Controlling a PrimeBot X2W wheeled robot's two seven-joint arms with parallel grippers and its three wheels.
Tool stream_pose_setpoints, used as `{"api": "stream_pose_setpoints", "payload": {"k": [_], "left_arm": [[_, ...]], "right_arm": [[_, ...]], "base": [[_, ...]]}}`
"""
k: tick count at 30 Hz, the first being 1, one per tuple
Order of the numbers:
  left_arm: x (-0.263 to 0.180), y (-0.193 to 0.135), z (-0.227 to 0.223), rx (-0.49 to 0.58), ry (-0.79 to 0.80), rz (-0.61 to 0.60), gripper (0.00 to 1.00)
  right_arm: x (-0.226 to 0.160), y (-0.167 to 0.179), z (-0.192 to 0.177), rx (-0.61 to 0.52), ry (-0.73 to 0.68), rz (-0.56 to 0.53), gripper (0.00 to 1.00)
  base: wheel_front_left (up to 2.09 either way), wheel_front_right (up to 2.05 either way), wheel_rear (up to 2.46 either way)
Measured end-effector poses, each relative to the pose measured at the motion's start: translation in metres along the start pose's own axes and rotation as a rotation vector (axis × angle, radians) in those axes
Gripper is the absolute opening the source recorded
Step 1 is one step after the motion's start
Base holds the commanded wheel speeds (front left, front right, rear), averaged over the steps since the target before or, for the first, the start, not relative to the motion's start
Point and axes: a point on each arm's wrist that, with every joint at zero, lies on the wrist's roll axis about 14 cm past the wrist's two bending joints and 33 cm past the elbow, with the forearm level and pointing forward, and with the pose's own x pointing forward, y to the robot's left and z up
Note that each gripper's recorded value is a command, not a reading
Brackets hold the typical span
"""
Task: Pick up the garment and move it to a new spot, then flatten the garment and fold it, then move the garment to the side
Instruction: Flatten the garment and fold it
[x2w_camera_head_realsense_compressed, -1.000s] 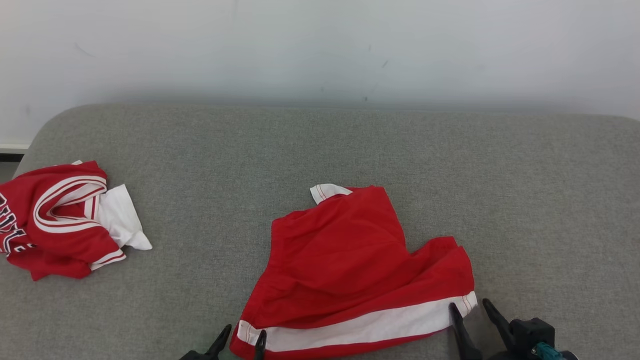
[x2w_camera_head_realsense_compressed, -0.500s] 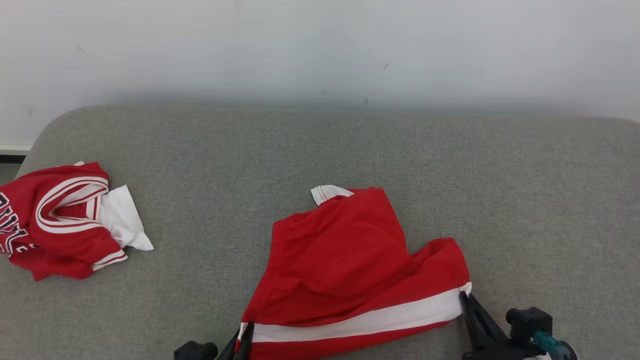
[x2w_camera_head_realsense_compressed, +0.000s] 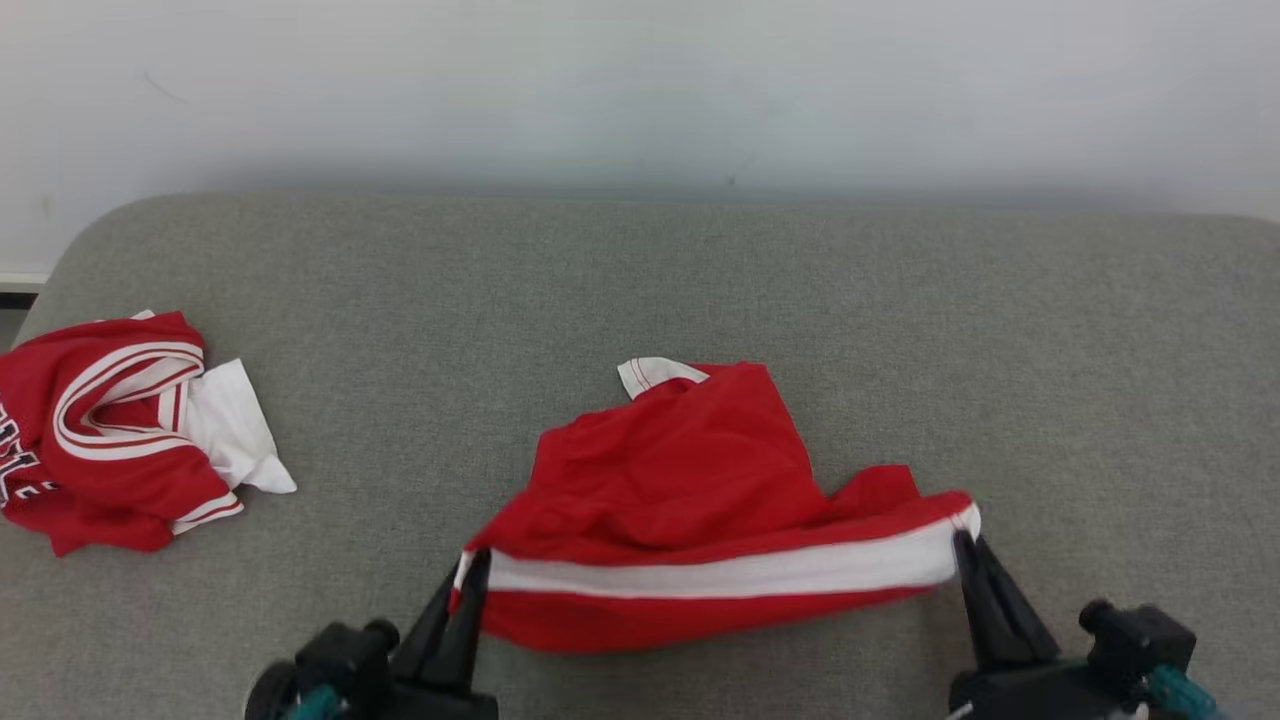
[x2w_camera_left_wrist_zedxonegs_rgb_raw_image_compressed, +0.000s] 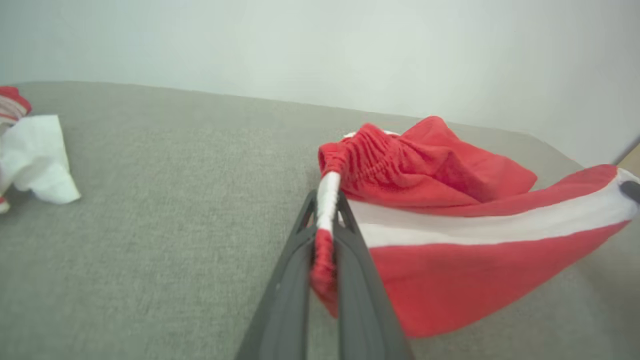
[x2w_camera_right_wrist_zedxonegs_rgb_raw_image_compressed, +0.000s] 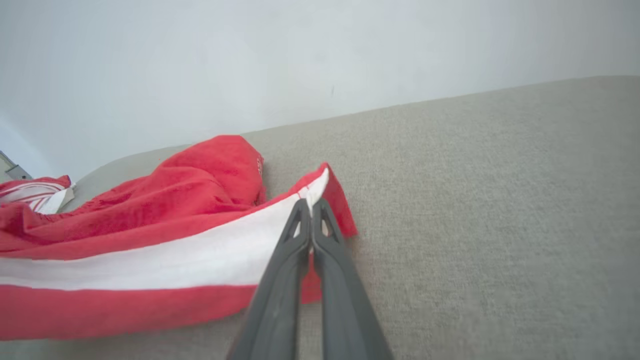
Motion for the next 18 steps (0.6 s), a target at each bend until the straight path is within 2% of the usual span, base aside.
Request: {"api": "stream_pose_setpoints", "payload": {"k": [6,10,12,18], "left_arm": [[0.066,-0.010,0.075,0.181,-0.138,-0.163,0.00],[0.120,-0.019,0.134,0.222,-0.185,-0.233,0.00],[0.145,-0.022,0.168,0.205,-0.220,-0.253,0.00],[0.213,-0.039,0.232,0.242,-0.242,-0.318,0.00]], "right_arm": [[0.056,0.007,0.071,-0.024,-0.157,0.092,0.00],[0.104,0.005,0.127,-0.019,-0.240,0.119,0.00],[0.127,0.005,0.160,-0.012,-0.297,0.133,0.00],[0.193,0.002,0.239,0.005,-0.392,0.153,0.00]], "base": [[0.00,0.00,0.00],[0.00,0.00,0.00],[0.00,0.00,0.00],[0.00,0.00,0.00]]}}
